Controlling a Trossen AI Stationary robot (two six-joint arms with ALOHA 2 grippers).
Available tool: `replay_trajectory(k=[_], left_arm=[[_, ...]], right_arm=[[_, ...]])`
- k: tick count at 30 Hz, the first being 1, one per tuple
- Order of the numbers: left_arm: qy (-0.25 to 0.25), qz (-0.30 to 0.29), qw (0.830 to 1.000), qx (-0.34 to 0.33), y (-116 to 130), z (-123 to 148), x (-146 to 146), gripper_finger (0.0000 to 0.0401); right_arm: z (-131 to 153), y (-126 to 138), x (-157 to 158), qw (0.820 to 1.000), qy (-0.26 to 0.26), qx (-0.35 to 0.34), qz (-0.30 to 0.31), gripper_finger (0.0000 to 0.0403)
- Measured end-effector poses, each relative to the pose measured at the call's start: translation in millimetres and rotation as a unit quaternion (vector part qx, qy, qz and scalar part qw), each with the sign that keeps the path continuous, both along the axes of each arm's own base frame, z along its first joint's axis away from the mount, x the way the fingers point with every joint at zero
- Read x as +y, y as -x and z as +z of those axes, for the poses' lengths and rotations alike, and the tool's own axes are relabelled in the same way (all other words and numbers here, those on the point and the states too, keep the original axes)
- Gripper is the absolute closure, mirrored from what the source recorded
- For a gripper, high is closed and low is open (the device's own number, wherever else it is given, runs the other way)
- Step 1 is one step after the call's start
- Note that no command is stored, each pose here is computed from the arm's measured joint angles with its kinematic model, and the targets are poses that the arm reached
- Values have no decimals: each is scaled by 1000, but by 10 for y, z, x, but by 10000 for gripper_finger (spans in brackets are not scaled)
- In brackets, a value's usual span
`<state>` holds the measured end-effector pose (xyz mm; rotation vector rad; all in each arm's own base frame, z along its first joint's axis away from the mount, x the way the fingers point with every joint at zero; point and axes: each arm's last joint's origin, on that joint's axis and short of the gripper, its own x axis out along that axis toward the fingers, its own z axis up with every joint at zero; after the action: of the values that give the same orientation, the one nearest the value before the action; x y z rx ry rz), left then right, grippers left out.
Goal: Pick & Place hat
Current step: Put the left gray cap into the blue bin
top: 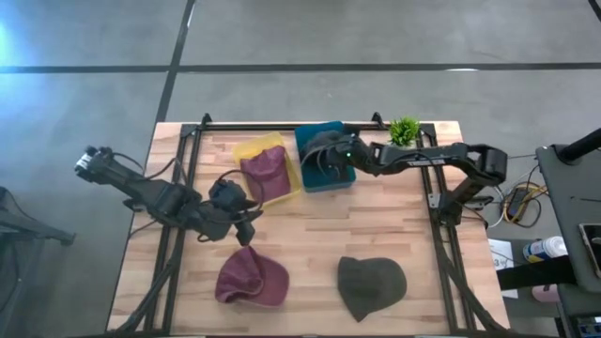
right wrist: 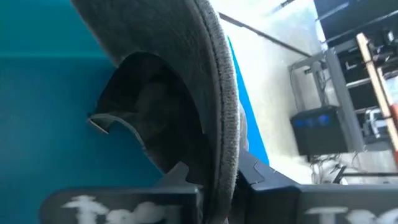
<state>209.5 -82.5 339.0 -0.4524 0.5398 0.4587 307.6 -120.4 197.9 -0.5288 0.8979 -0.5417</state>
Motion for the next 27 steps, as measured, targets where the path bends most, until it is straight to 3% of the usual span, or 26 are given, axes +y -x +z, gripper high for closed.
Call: replay_trajectory(k=[5,9,15,19,27], left_arm=[[-10,0,1000,20,-33,-59,-16,268],[-20,-4,999,34,-48,-91,-21,268],[-23,-1,999,40,-52,-105,-10,268],[-24,2,999,40,-58,-105,6,268],[-27,11,999,41,-73,-108,48,268]], right_arm=[[-110,-74,-40,1000,17,1,-10,383],[-277,-87,-51,1000,-13,22,-12,365],[-391,-1,18,993,-112,46,-19,306],[-366,26,38,991,-127,51,-6,259],[-183,191,106,975,-157,157,15,194]])
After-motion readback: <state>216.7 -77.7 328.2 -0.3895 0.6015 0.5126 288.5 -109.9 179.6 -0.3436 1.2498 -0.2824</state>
